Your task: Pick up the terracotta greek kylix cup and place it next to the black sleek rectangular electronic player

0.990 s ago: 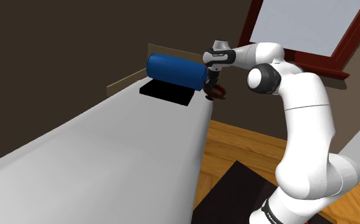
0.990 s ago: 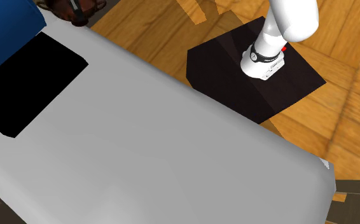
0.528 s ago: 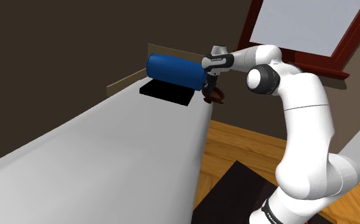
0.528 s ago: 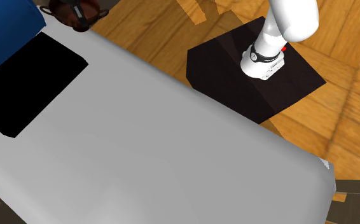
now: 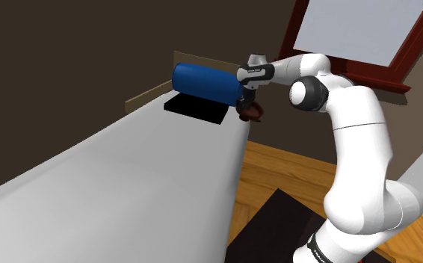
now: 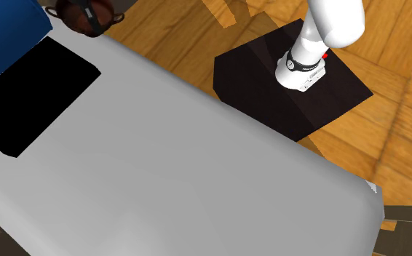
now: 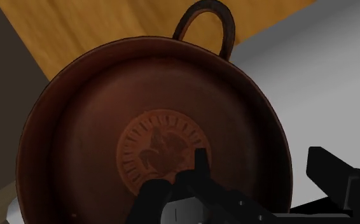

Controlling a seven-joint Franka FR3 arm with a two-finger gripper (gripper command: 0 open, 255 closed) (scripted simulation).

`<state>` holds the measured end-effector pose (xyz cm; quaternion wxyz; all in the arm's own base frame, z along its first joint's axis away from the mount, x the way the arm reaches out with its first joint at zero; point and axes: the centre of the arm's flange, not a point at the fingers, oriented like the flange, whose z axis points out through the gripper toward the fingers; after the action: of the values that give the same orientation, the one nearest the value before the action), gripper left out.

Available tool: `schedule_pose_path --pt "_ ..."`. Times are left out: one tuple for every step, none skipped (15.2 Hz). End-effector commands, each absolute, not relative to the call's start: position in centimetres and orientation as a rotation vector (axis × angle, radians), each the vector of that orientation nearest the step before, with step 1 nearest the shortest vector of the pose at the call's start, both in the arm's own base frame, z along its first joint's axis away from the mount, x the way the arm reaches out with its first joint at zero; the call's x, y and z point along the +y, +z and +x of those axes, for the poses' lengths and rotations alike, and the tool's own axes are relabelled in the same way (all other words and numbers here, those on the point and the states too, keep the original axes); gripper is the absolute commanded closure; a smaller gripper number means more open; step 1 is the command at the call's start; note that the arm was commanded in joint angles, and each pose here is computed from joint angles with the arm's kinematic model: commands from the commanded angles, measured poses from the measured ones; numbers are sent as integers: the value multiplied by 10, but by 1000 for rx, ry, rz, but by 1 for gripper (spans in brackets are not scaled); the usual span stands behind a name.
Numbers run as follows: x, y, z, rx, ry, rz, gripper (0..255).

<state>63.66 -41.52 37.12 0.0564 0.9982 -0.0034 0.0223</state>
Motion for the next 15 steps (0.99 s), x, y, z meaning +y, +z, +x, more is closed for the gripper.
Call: schedule_pose_path --pt "-416 370 636 -11 65 3028 0" --pt "-416 370 637 -11 65 3028 0" --pt "-416 370 637 -11 65 3028 0" --pt "-416 371 635 -11 65 3028 0" --pt "-415 384 635 -11 65 3028 0" --pt "-413 397 634 -11 65 3028 0" --pt "-412 410 634 -11 65 3028 0" --pt "-411 421 633 -11 65 3028 0" --pt "-411 421 633 -11 66 3028 0" --pt "-411 421 633 -11 65 3028 0" --pt "-411 421 633 -11 65 3028 0" --pt "-411 421 633 -11 65 3028 0" --pt "-411 421 633 -11 65 3028 0" --pt "-411 421 633 -11 65 3028 0" --pt "-411 421 633 -11 65 3028 0"
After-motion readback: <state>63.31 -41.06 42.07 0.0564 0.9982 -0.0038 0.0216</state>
